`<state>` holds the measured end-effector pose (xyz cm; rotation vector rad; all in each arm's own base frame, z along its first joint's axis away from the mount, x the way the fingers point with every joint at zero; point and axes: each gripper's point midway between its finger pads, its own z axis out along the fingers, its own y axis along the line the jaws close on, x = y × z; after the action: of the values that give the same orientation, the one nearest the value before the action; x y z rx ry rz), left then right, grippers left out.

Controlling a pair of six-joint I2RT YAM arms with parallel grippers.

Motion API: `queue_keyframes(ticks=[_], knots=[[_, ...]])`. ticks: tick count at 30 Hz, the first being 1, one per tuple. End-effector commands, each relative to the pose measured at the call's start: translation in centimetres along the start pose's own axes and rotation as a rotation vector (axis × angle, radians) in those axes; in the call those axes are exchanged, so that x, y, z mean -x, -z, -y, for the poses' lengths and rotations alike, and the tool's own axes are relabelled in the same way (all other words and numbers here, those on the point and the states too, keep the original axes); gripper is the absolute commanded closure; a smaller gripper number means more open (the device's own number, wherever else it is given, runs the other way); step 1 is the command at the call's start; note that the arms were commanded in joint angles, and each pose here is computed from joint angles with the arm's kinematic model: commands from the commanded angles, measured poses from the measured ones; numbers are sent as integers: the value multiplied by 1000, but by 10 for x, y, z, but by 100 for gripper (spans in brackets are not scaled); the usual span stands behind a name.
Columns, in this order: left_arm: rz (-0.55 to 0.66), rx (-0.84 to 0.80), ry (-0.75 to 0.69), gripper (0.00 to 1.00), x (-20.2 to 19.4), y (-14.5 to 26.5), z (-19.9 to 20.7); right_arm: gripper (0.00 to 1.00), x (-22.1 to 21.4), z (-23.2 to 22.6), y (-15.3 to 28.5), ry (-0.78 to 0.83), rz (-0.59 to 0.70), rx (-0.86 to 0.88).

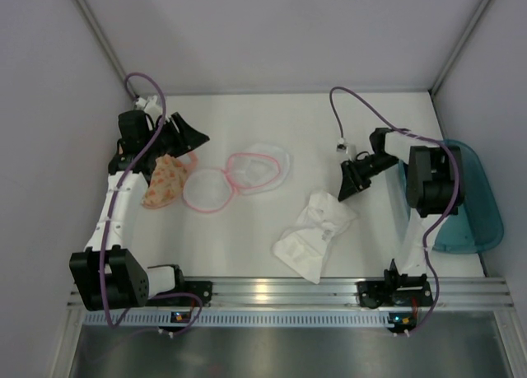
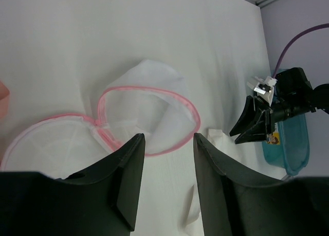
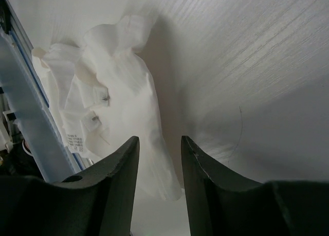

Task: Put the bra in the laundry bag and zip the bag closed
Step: Adjust the bra at the center of the board.

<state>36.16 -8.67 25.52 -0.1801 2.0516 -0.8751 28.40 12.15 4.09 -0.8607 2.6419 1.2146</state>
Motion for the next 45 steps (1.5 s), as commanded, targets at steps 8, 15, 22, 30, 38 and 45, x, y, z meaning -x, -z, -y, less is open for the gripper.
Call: queue_keyframes(ticks=[8,15,22,30,38,45], knots=[[23,-21,-15,52,7,-3,1,72,13,6,-4,63,64,17],[26,-25,-12,52,8,-2,3,75,17,2,3,97,74,-13],[30,-26,-22,52,9,-1,4,76,12,1,2,107,58,-13],[21,-25,-11,52,8,-4,2,89,12,-3,-2,126,45,-6],[24,-14,-25,52,8,-4,-1,100,51,-2,45,242,124,-196],[41,-9,-42,52,14,-3,0,100,66,-25,80,326,162,-337]])
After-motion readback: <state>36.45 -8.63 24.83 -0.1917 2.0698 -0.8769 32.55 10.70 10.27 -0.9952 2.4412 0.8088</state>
